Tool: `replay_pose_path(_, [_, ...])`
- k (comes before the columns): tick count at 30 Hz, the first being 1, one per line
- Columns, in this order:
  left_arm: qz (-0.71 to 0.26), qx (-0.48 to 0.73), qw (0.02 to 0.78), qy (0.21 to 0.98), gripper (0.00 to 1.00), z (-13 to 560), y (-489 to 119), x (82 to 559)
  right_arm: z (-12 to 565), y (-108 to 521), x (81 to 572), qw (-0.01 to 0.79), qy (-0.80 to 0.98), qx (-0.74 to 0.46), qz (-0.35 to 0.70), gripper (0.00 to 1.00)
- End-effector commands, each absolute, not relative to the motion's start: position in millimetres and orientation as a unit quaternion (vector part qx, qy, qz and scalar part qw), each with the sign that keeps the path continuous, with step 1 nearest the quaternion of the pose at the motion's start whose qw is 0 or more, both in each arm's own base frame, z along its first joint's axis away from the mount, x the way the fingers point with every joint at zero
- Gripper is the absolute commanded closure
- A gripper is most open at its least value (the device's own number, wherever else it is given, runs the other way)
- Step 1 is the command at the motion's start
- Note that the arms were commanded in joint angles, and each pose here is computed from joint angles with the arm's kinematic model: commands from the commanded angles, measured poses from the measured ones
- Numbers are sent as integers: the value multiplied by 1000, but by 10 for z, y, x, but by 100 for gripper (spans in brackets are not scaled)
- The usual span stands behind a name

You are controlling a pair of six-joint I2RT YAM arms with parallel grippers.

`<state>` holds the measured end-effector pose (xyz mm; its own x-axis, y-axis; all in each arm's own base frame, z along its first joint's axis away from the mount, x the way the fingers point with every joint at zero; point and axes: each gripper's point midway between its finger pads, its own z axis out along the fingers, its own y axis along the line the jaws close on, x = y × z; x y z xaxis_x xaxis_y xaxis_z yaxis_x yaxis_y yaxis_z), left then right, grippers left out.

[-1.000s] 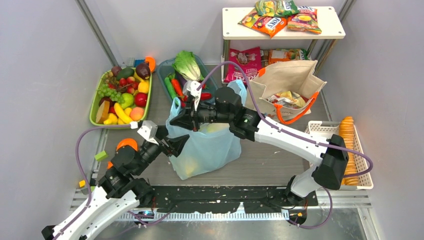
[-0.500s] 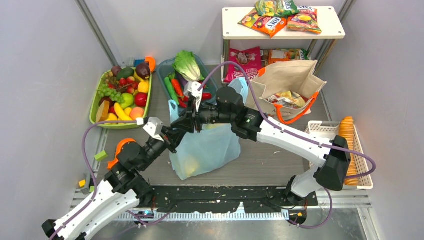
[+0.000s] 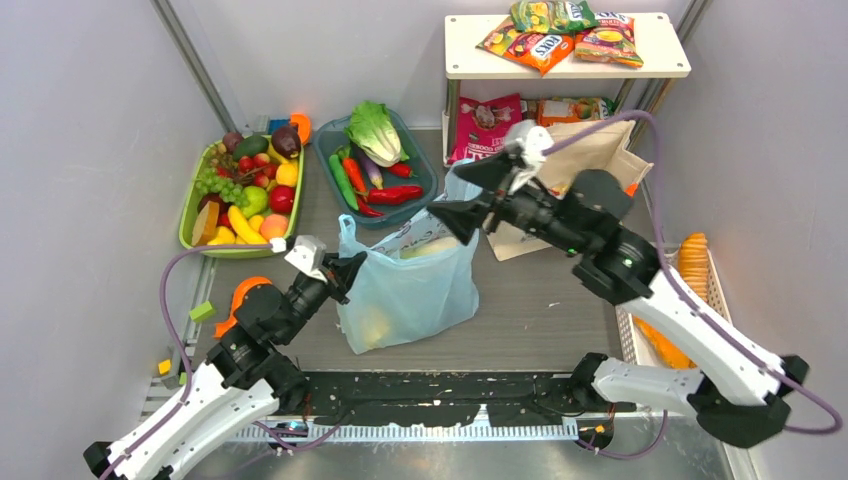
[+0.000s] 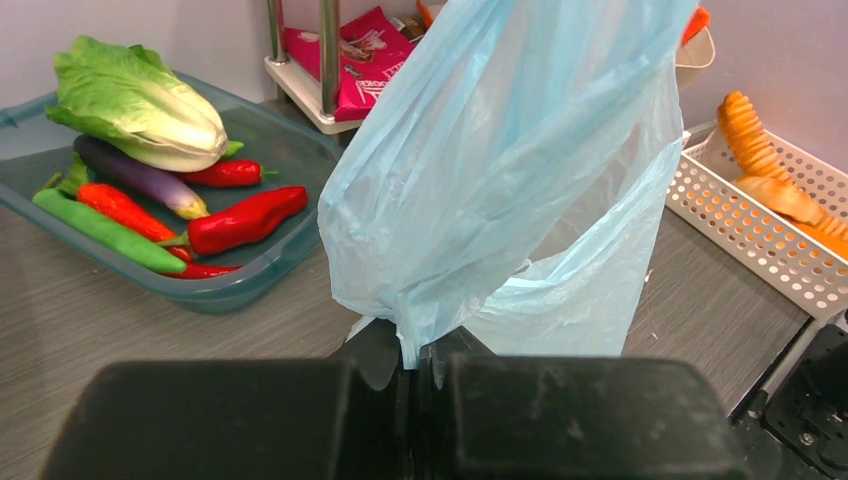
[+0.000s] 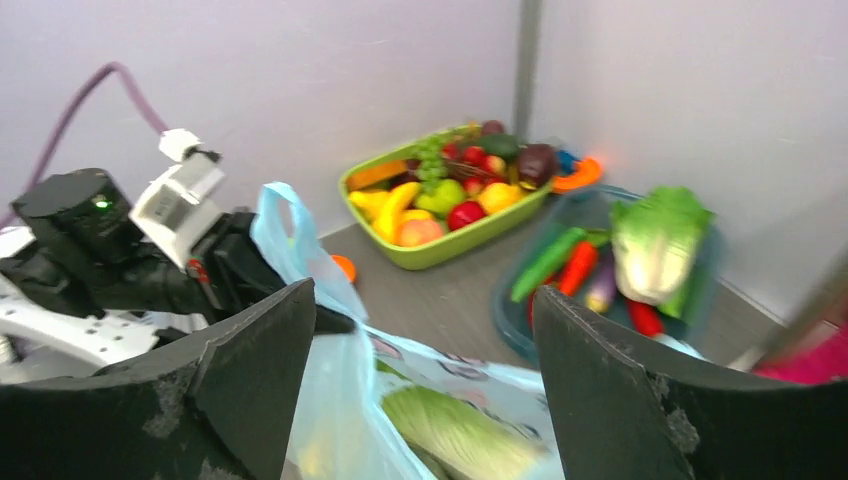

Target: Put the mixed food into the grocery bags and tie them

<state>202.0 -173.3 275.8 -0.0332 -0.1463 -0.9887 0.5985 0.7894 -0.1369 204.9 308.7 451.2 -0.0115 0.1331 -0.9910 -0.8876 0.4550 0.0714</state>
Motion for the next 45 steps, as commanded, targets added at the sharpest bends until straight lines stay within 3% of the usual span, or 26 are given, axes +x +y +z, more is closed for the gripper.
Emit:
replay_pose_path(1, [-266,147,706,639,100,3087,-1613,2040,4245,2548,2230,635,636,-286,334,13])
replay_pose_path(6, [-215,127,708,661,100,3044,-1457,2148,3755,2152,2249,611,670,-292,304,13])
replay_pose_path(14, [-136,135,709,678,100,3085,-1316,2310,3135,2254,2283,579,665,-332,336,11])
replay_pose_path(20, [-102,128,702,693,100,3042,-1254,2463,3052,2501,2451,569,641,-356,371,9])
replay_pose_path(34, [-74,99,677,725,100,2921,-1162,2924,2986,2656,3330,550,652,-274,444,1])
replay_pose_path(45, [-75,100,670,731,100,2844,-1165,3131,2816,2856,3864,477,640,-240,552,5])
